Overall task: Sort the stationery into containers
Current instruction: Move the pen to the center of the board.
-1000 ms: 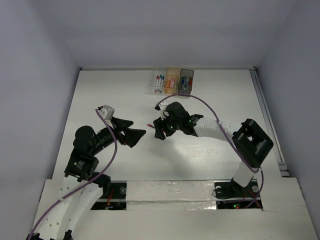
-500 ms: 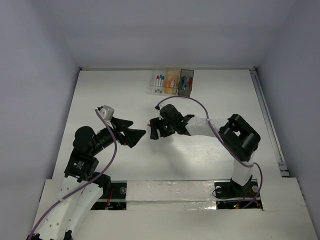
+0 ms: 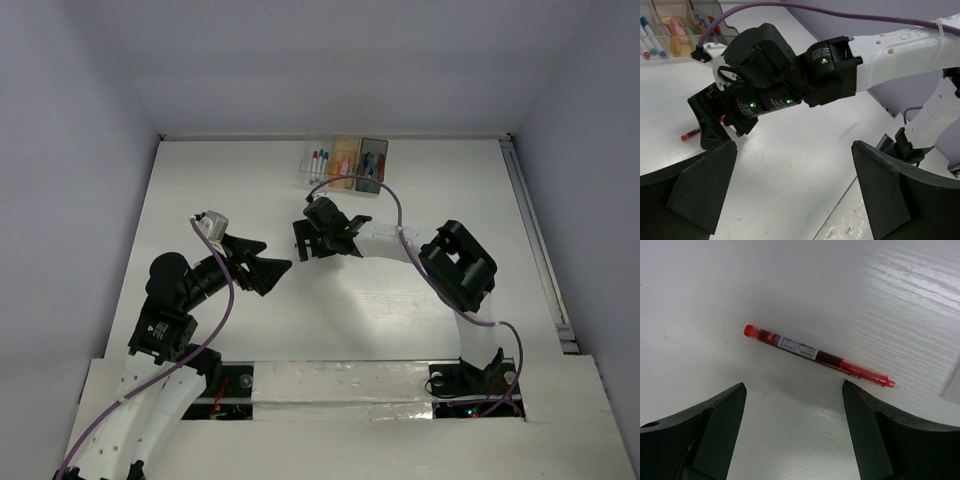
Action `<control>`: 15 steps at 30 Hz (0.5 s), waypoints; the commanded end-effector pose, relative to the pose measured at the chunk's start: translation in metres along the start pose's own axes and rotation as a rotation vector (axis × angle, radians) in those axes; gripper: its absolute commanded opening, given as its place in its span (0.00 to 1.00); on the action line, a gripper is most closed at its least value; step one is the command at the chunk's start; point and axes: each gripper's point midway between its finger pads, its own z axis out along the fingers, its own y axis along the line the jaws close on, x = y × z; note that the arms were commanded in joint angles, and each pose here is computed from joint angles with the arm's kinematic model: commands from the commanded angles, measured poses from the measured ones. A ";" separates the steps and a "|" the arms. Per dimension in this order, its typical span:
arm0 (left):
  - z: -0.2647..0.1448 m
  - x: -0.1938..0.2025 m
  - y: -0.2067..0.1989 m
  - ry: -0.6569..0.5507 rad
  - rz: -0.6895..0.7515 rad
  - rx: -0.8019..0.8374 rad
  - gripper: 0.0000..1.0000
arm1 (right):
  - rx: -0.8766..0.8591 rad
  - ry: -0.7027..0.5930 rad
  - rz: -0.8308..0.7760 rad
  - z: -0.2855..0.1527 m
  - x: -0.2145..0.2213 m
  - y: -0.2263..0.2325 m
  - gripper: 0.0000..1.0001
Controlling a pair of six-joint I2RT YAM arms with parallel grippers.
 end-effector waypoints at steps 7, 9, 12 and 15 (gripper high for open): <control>0.002 -0.007 -0.004 -0.032 0.025 0.034 0.99 | 0.153 0.030 0.012 0.026 -0.006 -0.023 0.92; 0.003 -0.007 -0.004 -0.031 0.025 0.036 0.99 | 0.118 0.031 0.048 0.029 -0.011 -0.018 0.95; 0.003 -0.007 -0.005 -0.028 0.023 0.038 0.99 | 0.101 0.007 0.105 0.036 -0.027 -0.018 0.96; 0.003 -0.006 -0.004 -0.027 0.022 0.039 0.99 | 0.148 0.005 0.108 0.041 -0.033 -0.022 0.80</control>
